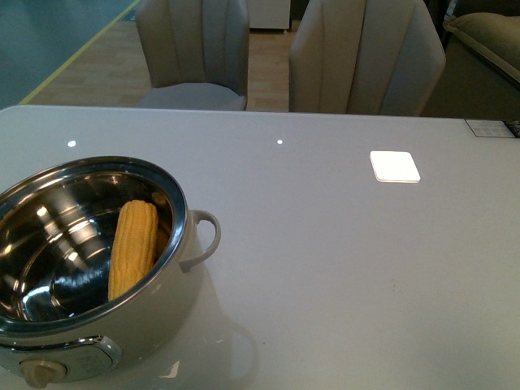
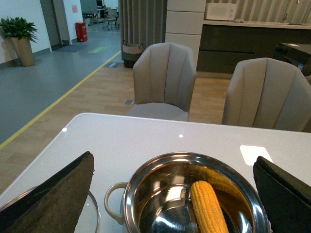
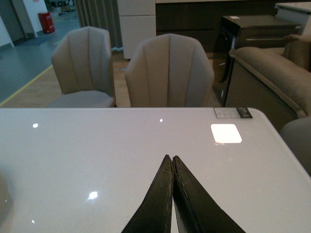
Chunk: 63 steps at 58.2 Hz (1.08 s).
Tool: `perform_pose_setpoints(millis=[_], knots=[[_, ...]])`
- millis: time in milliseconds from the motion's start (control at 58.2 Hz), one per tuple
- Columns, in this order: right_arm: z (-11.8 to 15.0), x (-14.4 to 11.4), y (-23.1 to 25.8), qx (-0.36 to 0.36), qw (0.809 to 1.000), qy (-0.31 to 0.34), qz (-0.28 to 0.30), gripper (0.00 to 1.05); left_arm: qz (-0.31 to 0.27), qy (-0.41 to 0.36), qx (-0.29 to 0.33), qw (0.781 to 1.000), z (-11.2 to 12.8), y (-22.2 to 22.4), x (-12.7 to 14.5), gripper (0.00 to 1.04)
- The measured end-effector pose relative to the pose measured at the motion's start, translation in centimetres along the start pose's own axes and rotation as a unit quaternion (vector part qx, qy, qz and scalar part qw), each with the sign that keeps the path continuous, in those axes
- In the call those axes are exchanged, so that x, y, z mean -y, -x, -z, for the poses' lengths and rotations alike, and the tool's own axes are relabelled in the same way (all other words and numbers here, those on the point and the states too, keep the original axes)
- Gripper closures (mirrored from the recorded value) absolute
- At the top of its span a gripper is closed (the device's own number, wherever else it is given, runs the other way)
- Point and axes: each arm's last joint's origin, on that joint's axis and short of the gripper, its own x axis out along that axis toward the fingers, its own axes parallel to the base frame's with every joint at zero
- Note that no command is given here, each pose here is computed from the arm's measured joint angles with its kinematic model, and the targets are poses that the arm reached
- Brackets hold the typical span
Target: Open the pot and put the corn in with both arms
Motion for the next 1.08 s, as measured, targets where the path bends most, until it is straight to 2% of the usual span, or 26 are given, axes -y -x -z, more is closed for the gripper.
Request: perform_pose_setpoints(millis=[601,1047,1082], knots=[[-0.01,0.00,0.06,0.001,1.000,0.000,0.000,1.02,0.000,0.000,0.000,1.000,0.00,0.00,0.00,0.07],[-0.01,0.00,0.06,0.001,1.000,0.000,0.000,0.25,0.000,0.000,0.000,1.000,0.00,0.00,0.00,0.07],[-0.01,0.00,0.06,0.002,1.000,0.000,0.000,0.17,0.000,0.000,0.000,1.000,0.00,0.00,0.00,0.07]])
